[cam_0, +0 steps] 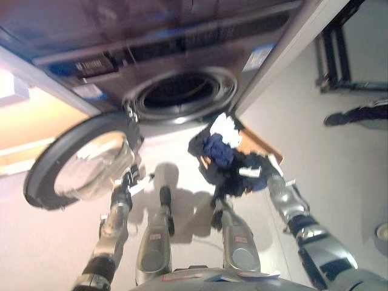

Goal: Put the clothes in the basket into the washing machine.

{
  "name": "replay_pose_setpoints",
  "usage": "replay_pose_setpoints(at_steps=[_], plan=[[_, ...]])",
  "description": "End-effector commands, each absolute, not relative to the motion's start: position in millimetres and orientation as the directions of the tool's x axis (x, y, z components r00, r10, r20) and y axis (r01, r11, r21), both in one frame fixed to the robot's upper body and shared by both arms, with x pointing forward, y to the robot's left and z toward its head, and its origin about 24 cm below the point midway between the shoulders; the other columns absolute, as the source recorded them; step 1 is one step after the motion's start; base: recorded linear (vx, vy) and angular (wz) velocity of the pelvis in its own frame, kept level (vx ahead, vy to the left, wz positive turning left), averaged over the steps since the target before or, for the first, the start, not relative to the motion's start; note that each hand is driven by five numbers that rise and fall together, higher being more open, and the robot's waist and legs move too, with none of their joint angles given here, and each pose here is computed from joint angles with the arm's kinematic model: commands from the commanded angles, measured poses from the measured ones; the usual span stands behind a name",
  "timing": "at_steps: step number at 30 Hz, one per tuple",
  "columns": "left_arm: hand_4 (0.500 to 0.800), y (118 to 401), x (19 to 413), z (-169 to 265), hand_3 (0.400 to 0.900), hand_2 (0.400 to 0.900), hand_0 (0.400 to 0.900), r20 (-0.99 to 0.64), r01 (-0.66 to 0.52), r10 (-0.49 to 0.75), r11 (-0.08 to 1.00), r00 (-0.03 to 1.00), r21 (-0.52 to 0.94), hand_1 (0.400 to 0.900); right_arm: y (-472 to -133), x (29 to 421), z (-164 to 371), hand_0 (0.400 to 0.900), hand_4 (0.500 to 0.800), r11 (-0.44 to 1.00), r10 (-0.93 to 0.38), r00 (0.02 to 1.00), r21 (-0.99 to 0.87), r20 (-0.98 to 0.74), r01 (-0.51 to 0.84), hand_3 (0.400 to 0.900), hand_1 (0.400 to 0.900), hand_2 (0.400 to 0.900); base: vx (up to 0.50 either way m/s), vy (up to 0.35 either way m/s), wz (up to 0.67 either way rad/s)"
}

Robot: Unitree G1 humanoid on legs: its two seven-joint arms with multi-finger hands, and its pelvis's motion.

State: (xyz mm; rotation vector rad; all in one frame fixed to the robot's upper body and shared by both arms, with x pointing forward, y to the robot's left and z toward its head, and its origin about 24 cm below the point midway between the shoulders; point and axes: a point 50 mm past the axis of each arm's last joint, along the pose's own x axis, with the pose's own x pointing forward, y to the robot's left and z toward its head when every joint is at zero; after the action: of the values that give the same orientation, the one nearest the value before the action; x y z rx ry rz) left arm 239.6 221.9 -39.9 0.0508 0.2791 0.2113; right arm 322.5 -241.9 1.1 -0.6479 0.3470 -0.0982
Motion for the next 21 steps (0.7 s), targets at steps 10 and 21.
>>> replay_pose_setpoints(at_steps=[10,21], plan=[[0.800,212.9,279.2,64.5,0.900,0.900,0.900,0.233,-0.212,0.216,0.976,0.948,-0.042,0.900,-247.7,399.4,169.6,0.900,0.800,0.665,-0.207,0.950,-0.679,0.233,0.311,0.900,0.900,0.900,-0.166,0.024,0.01],[0.800,203.4,285.5,95.9,0.900,0.900,0.900,0.352,-0.201,0.230,0.972,0.907,-0.119,0.900,-246.0,410.5,196.3,0.900,0.800,0.587,-0.263,0.927,-0.718,0.267,0.373,0.900,0.900,0.900,-0.048,0.000,0.07]])
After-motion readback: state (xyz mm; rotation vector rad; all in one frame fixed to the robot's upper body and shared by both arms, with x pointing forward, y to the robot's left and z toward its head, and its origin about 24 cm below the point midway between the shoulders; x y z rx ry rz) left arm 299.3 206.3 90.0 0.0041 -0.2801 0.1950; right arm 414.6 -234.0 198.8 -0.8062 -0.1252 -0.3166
